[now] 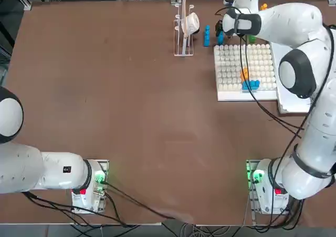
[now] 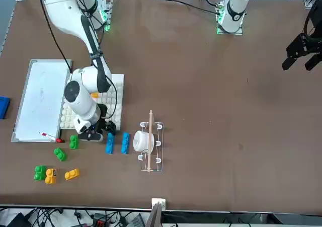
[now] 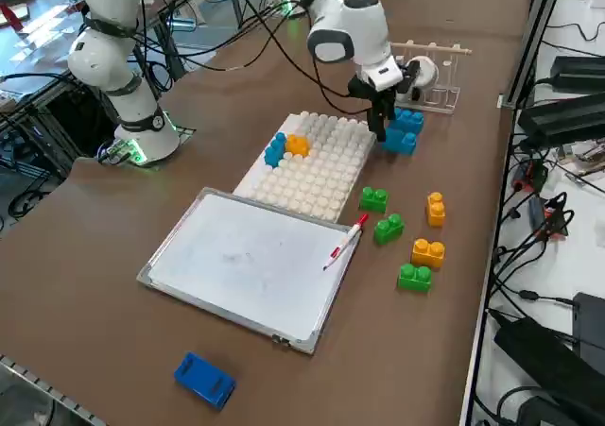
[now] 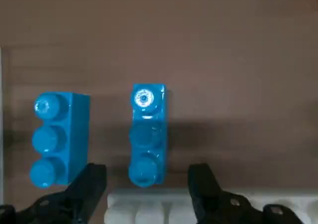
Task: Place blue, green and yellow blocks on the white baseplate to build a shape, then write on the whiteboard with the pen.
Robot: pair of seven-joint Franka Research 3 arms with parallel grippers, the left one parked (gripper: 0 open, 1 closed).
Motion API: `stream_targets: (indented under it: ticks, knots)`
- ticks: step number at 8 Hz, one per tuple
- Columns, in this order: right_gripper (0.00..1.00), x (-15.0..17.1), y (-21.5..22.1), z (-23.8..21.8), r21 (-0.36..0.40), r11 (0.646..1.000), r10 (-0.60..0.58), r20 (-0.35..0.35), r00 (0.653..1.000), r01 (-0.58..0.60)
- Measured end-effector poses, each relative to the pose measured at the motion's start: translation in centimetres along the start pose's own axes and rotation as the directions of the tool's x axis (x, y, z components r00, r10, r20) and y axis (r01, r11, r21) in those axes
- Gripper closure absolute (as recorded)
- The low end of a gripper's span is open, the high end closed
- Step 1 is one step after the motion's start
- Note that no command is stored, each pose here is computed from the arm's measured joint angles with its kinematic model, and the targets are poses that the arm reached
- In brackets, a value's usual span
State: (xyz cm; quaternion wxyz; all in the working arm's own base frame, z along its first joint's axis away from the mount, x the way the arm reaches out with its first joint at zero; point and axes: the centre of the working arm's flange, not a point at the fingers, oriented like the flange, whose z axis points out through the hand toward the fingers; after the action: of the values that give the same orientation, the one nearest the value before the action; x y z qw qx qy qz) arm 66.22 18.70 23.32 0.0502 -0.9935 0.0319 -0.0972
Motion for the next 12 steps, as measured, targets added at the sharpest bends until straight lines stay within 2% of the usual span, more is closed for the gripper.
stream_targets:
  ticks: [3, 6, 10, 12]
  knots:
    - [0.04, 0.3, 0.1, 2.1, -0.009, 1.000, 0.003, -0.012, 1.000, -0.003]
    - [0.07, 1.1, -0.3, 1.9, -0.003, 0.999, 0.033, -0.032, 0.999, -0.033]
    - [0.12, 0.7, -0.1, 4.0, -0.015, 0.999, 0.035, -0.017, 0.999, -0.035]
    - [0.53, 0.8, -0.3, 4.0, -0.013, 0.999, 0.033, -0.021, 0.999, -0.033]
